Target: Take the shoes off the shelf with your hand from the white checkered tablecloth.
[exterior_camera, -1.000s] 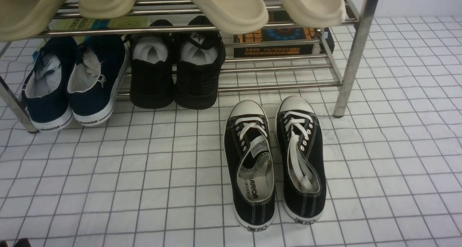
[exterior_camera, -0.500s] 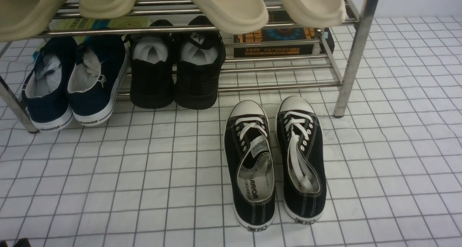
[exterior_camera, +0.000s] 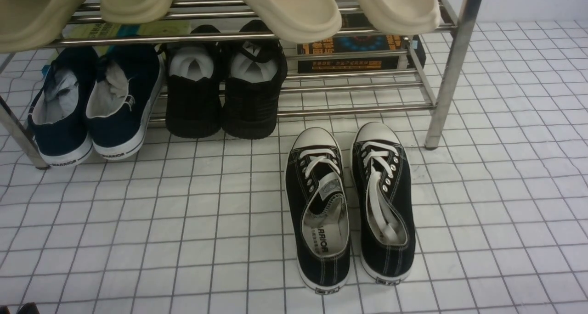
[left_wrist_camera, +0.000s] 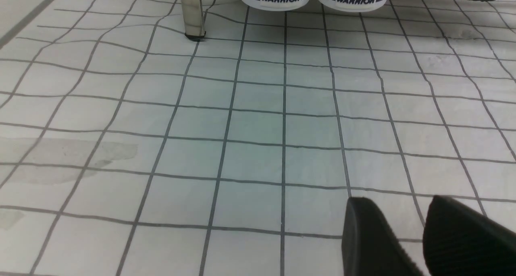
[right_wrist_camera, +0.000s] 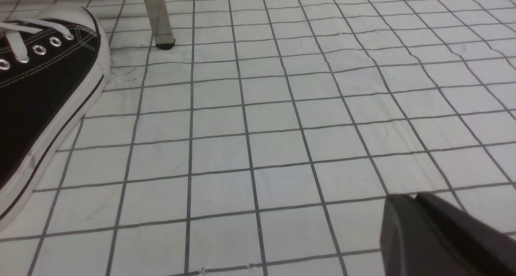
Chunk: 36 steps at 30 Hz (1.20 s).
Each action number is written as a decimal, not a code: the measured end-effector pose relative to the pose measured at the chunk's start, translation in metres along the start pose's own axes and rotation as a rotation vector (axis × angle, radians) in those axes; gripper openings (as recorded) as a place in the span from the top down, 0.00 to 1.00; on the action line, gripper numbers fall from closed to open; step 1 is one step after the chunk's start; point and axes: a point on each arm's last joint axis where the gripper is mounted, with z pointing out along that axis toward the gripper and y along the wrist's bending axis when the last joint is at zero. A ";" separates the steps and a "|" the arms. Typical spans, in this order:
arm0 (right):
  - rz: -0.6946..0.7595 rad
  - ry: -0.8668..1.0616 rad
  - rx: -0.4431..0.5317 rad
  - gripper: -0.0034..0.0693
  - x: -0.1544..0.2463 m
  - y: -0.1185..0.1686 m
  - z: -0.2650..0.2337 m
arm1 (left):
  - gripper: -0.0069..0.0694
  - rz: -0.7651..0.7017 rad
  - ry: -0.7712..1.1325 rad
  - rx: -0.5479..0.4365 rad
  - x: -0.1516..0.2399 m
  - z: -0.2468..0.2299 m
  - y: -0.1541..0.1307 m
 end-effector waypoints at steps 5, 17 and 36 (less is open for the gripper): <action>0.000 0.001 0.000 0.88 0.000 0.000 0.000 | 0.60 0.000 0.000 0.000 0.000 0.000 0.000; 0.000 0.001 0.000 0.85 0.000 0.000 0.000 | 0.60 0.000 0.000 0.000 0.000 0.000 0.000; 0.000 0.001 0.000 0.81 0.000 0.000 0.000 | 0.60 0.000 0.000 0.000 0.000 0.000 0.000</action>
